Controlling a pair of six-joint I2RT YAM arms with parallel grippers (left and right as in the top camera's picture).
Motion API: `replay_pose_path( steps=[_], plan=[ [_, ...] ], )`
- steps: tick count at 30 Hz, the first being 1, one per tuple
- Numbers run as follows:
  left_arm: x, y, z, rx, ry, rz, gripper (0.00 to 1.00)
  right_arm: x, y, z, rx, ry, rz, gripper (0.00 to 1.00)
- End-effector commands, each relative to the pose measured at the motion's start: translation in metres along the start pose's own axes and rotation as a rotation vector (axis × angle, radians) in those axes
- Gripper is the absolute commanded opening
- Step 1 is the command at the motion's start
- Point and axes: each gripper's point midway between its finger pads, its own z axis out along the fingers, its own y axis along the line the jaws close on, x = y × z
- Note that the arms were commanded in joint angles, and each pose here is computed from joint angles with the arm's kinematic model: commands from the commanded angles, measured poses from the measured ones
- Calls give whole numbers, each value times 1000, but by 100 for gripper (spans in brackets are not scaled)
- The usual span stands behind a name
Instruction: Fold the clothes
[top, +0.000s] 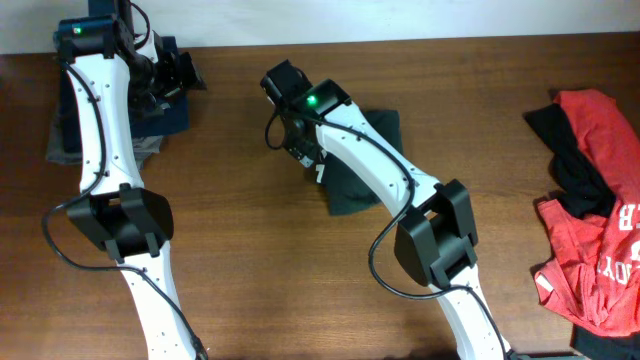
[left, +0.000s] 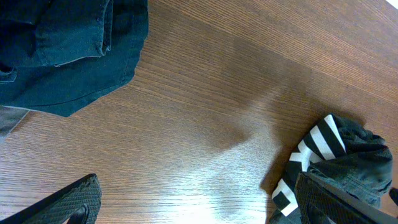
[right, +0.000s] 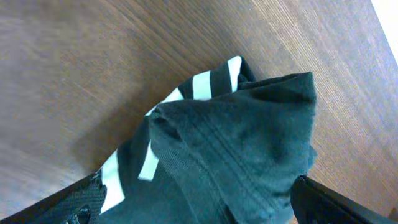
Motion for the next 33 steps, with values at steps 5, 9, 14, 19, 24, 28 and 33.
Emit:
replay_pose_path(
  steps=[5, 9, 14, 19, 24, 28, 33],
  plan=[
    [-1, -3, -15, 0, -30, 13, 99, 10, 1, 24, 81, 35, 11, 100],
    [-1, -3, -15, 0, -30, 13, 99, 12, 0, 32, 109, 37, 19, 100],
    [-1, -3, -15, -1, -30, 35, 99, 17, -12, 36, 192, 46, 49, 96],
    [0, -3, -15, -1, -28, 34, 99, 17, -24, 38, 217, 45, 74, 88],
    [1, -2, -15, -2, -23, 33, 99, 26, -44, 46, 217, 63, 136, 80],
    [1, -3, -15, -2, -24, 33, 99, 34, -59, 54, 201, 81, 172, 78],
    [0, -2, -15, -2, -25, 33, 99, 42, -79, 61, 206, 90, 233, 45]
  ],
)
